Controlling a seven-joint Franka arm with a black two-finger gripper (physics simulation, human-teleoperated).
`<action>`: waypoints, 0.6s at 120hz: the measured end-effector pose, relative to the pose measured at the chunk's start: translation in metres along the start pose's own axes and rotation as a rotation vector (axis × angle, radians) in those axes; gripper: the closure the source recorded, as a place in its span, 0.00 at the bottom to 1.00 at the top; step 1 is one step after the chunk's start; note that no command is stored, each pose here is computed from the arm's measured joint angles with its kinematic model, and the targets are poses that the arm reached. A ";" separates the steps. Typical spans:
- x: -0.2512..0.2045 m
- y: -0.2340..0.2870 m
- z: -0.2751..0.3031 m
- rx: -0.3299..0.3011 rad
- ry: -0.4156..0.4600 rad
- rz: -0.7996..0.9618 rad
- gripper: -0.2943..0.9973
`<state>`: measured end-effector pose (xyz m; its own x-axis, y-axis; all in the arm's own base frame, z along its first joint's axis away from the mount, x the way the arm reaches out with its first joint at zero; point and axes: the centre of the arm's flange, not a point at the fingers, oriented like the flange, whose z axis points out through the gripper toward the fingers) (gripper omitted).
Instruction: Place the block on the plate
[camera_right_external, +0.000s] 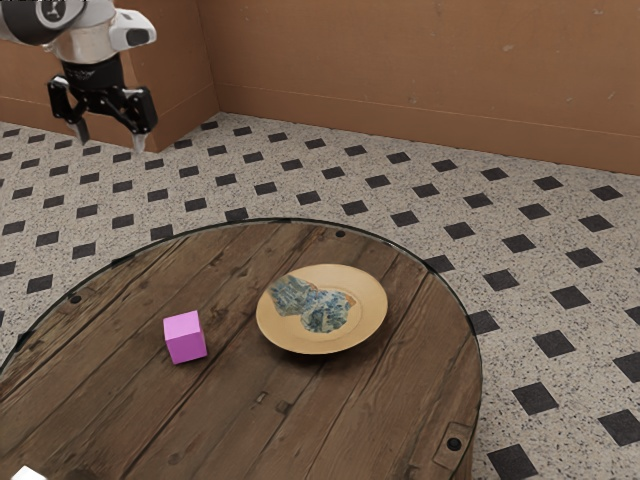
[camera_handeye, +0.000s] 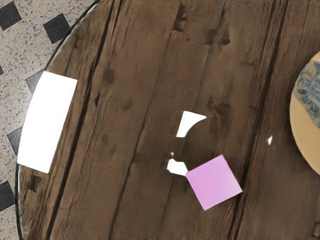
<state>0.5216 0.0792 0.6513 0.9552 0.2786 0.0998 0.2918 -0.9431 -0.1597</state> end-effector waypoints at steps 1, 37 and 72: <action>0.000 0.000 0.000 0.000 0.000 -0.001 0.23; -0.019 0.024 0.126 0.014 -0.174 0.030 0.23; -0.046 0.074 0.281 -0.058 -0.261 -0.166 0.23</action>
<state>0.5132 0.0474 0.3590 0.8775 0.4596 -0.1371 0.4485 -0.8876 -0.1050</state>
